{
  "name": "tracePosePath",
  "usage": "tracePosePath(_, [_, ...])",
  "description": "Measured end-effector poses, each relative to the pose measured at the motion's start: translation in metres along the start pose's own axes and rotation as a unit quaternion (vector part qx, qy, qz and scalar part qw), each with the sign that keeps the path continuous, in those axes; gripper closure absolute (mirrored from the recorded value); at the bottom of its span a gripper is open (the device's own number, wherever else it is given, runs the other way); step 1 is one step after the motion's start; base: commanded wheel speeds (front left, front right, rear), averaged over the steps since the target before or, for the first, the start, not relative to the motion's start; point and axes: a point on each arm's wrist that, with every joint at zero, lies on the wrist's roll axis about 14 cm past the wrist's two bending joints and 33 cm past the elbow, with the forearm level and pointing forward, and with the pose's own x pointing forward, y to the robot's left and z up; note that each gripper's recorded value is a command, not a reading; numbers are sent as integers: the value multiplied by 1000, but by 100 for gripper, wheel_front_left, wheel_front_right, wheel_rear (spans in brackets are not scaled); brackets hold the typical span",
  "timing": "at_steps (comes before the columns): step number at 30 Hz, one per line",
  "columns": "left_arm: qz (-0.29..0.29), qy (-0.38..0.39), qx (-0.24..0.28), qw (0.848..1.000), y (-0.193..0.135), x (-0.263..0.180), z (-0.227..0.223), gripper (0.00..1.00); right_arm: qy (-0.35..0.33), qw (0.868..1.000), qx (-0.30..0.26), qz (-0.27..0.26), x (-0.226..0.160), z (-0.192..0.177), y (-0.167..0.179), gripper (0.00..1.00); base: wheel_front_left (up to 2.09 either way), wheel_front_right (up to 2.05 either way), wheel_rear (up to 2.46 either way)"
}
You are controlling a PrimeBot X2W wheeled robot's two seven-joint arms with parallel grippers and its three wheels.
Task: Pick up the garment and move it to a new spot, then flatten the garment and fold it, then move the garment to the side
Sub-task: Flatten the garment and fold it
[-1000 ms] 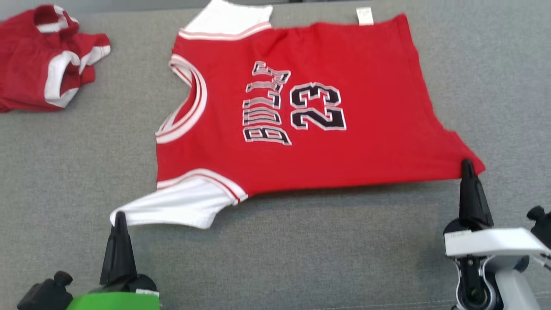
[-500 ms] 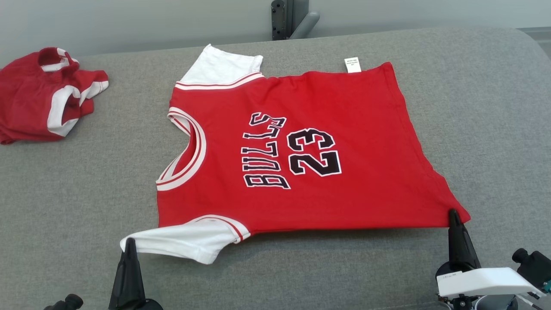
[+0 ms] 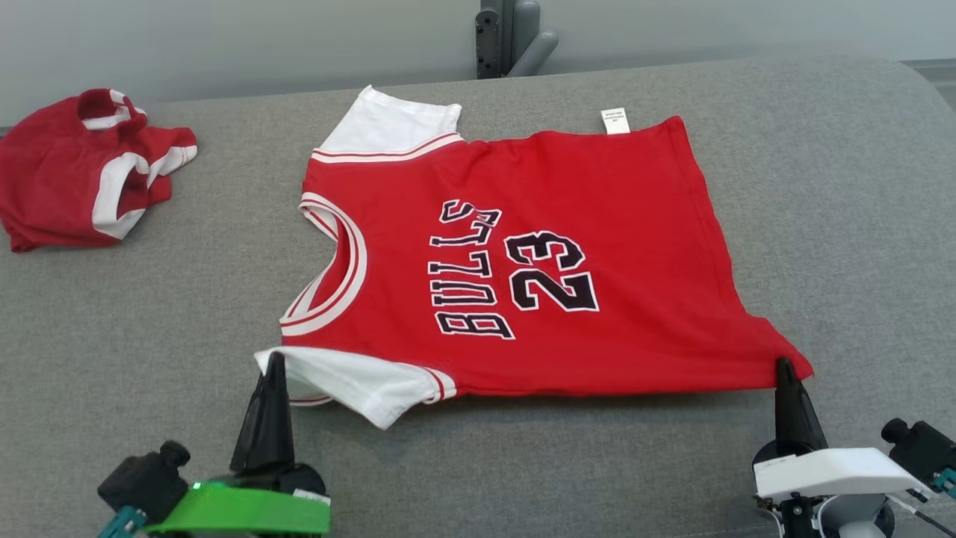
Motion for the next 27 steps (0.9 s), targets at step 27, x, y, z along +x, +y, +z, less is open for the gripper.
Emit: tracePosePath(27, [-59, 44, 50, 996, -23, 125, -35, 100, 25, 999, -25, -10, 91, -20, -1, 100, 0, 0, 0])
